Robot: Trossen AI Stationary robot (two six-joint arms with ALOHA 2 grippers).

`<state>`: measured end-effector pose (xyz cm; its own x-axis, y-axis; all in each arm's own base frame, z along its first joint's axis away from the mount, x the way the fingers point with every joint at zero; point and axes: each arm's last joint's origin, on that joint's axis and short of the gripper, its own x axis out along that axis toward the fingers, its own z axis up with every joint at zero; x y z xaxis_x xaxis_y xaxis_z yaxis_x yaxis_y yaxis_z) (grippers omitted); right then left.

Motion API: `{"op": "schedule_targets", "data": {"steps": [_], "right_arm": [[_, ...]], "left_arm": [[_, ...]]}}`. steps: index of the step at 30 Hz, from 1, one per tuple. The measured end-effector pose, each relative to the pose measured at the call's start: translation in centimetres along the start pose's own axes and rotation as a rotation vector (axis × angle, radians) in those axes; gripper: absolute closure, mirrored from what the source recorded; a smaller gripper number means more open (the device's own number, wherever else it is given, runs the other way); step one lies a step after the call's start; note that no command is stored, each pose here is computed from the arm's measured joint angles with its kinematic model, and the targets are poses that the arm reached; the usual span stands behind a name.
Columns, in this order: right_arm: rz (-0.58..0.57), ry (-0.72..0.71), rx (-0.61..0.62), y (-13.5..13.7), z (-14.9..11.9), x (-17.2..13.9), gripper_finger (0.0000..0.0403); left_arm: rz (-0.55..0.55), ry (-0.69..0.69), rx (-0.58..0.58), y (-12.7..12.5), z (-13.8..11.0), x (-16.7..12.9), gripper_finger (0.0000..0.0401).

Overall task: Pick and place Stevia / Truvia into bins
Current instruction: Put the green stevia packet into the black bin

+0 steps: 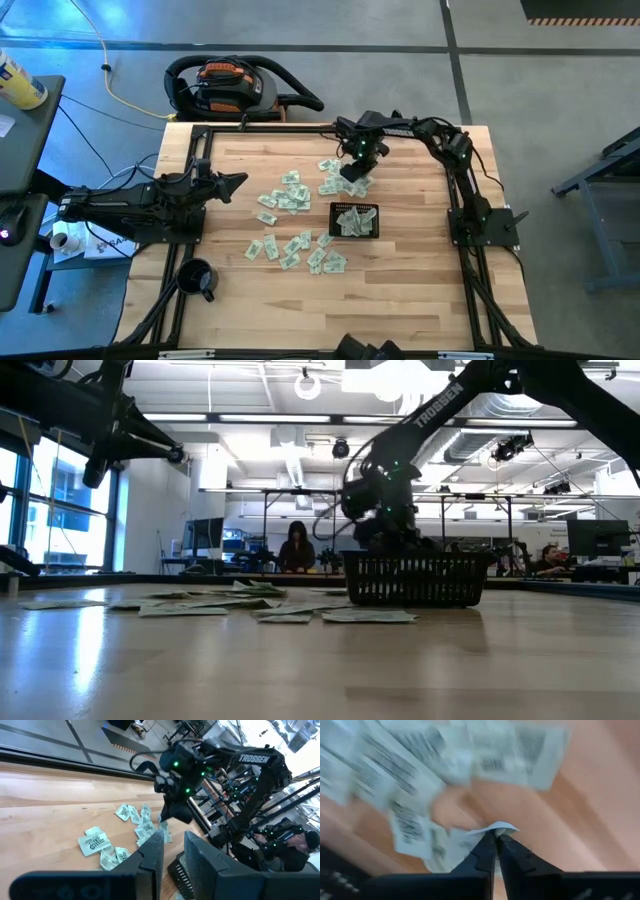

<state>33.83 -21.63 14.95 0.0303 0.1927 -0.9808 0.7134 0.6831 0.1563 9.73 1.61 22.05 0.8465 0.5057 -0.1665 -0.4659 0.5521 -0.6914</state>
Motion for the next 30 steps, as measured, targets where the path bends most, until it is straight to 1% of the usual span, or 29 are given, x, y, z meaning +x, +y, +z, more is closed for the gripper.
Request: {"op": "schedule_targets", "data": {"steps": [3,6,10,12,15,16,18,22,24,26,28,30], "right_arm": [[-0.006,-0.036,-0.026,1.2,0.5,-2.0,0.0397],[-0.027,-0.033,-0.102,3.1,0.3,-4.8,0.0397],[-0.036,0.042,-0.26,6.0,-1.5,-7.9,0.04],[0.001,0.094,-0.299,7.4,-2.5,-8.6,0.0399],[0.133,0.144,-0.312,9.6,-3.6,-8.1,0.0394],[0.154,0.157,-0.316,10.3,-3.9,-7.8,0.0392],[0.157,0.165,-0.342,11.7,-4.5,-6.6,0.0389],[0.084,0.219,-0.342,13.1,-5.9,-3.0,0.0368],[0.068,0.242,-0.312,13.2,-6.4,-1.6,0.0343],[0.05,0.253,-0.294,13.3,-6.7,-1.0,0.031],[0.016,0.237,-0.307,13.6,-6.8,-0.9,0.027],[-0.062,0.184,-0.352,13.9,-6.8,-1.7,0.0228]], "left_arm": [[0.0,0.0,0.0,0.0,0.0,0.0,0.029],[0.0,0.0,-0.001,0.0,0.0,0.0,0.029],[0.0,0.0,-0.013,0.0,0.0,0.0,0.029],[0.0,0.0,-0.014,0.0,0.0,0.0,0.029],[0.0,0.0,-0.013,0.0,0.0,0.0,0.029],[0.0,0.001,-0.008,0.0,0.0,0.0,0.029],[-0.002,0.002,0.003,0.0,0.0,0.0,0.029],[-0.002,0.003,0.005,0.0,0.0,0.0,0.029],[-0.001,0.004,0.008,0.0,0.0,0.0,0.029],[0.0,0.005,0.009,0.0,0.0,0.0,0.029],[-0.003,0.008,0.009,0.0,0.0,0.0,0.029],[-0.005,0.011,0.009,0.0,-0.1,0.0,0.029]]}}
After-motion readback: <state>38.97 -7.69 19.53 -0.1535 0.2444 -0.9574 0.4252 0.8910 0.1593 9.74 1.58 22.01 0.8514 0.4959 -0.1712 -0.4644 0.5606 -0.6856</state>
